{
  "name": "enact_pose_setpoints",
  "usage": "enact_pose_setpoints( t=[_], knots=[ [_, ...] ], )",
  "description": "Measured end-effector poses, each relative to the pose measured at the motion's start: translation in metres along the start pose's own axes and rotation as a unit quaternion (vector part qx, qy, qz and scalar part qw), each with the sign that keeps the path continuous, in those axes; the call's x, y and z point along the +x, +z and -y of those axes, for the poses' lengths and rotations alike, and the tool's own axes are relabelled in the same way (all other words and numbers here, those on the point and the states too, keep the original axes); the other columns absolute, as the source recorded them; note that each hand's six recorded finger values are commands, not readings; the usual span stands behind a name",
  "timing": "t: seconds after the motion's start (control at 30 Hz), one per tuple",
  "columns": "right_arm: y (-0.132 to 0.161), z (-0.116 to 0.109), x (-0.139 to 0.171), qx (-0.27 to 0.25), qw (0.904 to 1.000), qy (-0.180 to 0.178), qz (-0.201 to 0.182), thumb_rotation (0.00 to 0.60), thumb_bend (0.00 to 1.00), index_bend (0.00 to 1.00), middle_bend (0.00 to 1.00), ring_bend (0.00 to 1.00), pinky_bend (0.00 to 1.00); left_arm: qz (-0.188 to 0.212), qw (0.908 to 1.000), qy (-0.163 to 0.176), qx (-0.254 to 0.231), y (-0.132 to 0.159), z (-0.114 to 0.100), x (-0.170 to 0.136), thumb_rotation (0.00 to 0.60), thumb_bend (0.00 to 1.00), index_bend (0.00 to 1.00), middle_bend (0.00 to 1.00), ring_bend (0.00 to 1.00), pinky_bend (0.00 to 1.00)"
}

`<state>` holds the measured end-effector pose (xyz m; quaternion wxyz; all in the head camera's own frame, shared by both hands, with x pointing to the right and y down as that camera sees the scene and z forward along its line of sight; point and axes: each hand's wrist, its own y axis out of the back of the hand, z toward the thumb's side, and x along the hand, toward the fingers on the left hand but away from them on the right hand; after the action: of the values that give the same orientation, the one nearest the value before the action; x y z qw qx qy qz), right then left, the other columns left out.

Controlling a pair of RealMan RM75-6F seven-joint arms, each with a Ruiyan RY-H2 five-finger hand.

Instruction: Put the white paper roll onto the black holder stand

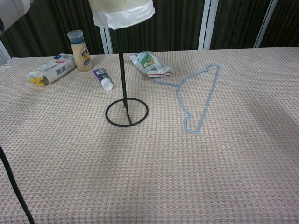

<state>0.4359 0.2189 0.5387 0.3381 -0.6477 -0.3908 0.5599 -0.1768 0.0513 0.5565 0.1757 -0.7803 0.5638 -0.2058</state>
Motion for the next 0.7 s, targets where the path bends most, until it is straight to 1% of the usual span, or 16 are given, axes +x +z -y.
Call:
enact_pose_setpoints(
  t=[0.17, 0.27, 0.3, 0.37, 0.4, 0.47, 0.5, 0.53, 0.57, 0.6, 0.7],
  knots=[
    [-0.001, -0.001, 0.0, -0.001, 1.0, -0.001, 0.001, 0.6, 0.16, 0.0, 0.0, 0.0, 0.0, -0.001, 1.0, -0.007, 0.002, 0.0, 0.003, -0.001, 0.6, 0.5, 0.37, 0.45, 0.52, 0.79],
    [0.0, -0.002, 0.001, -0.002, 1.0, -0.002, -0.001, 0.6, 0.16, 0.0, 0.0, 0.0, 0.0, -0.008, 0.9999, -0.013, 0.003, -0.003, 0.005, -0.002, 0.6, 0.49, 0.36, 0.44, 0.51, 0.78],
    [0.0, -0.002, 0.001, -0.002, 1.0, -0.002, -0.001, 0.6, 0.16, 0.0, 0.0, 0.0, 0.0, -0.011, 0.9998, -0.016, 0.003, -0.004, 0.005, -0.002, 0.6, 0.48, 0.34, 0.43, 0.5, 0.77],
    [0.0, -0.001, 0.001, -0.002, 1.0, -0.001, -0.001, 0.6, 0.16, 0.0, 0.0, 0.0, 0.0, -0.015, 0.9996, -0.025, 0.003, -0.005, 0.006, -0.003, 0.6, 0.47, 0.31, 0.39, 0.44, 0.72],
    [0.0, -0.001, 0.001, -0.002, 1.0, -0.001, -0.001, 0.6, 0.16, 0.0, 0.0, 0.0, 0.0, -0.016, 0.9994, -0.029, 0.002, -0.005, 0.007, -0.004, 0.6, 0.46, 0.28, 0.36, 0.39, 0.66],
    [0.0, -0.001, 0.001, -0.001, 1.0, -0.001, -0.002, 0.6, 0.16, 0.0, 0.0, 0.0, 0.0, -0.019, 0.999, -0.041, 0.003, -0.007, 0.009, -0.005, 0.6, 0.45, 0.22, 0.3, 0.27, 0.48],
    [0.0, -0.001, 0.001, -0.001, 1.0, -0.001, -0.002, 0.6, 0.16, 0.0, 0.0, 0.0, 0.0, -0.02, 0.9987, -0.047, 0.005, -0.008, 0.01, -0.005, 0.6, 0.44, 0.18, 0.27, 0.21, 0.37],
    [0.0, -0.001, 0.002, -0.001, 1.0, -0.001, -0.002, 0.6, 0.16, 0.0, 0.0, 0.0, 0.0, -0.022, 0.9983, -0.053, 0.01, -0.009, 0.011, -0.006, 0.6, 0.43, 0.16, 0.24, 0.17, 0.3],
    [0.0, -0.001, 0.002, -0.002, 1.0, -0.001, -0.002, 0.6, 0.16, 0.0, 0.0, 0.0, 0.0, -0.023, 0.9981, -0.055, 0.013, -0.01, 0.01, -0.006, 0.6, 0.42, 0.12, 0.21, 0.12, 0.2],
    [0.0, -0.001, 0.002, -0.002, 1.0, -0.001, -0.002, 0.6, 0.16, 0.0, 0.0, 0.0, 0.0, -0.023, 0.9981, -0.055, 0.017, -0.011, 0.01, -0.006, 0.6, 0.41, 0.1, 0.18, 0.08, 0.14],
    [0.0, -0.001, 0.001, -0.002, 1.0, -0.001, -0.001, 0.6, 0.16, 0.0, 0.0, 0.0, 0.0, -0.019, 0.9983, -0.049, 0.026, -0.01, 0.01, -0.007, 0.6, 0.39, 0.02, 0.1, 0.01, 0.08]
  ],
)
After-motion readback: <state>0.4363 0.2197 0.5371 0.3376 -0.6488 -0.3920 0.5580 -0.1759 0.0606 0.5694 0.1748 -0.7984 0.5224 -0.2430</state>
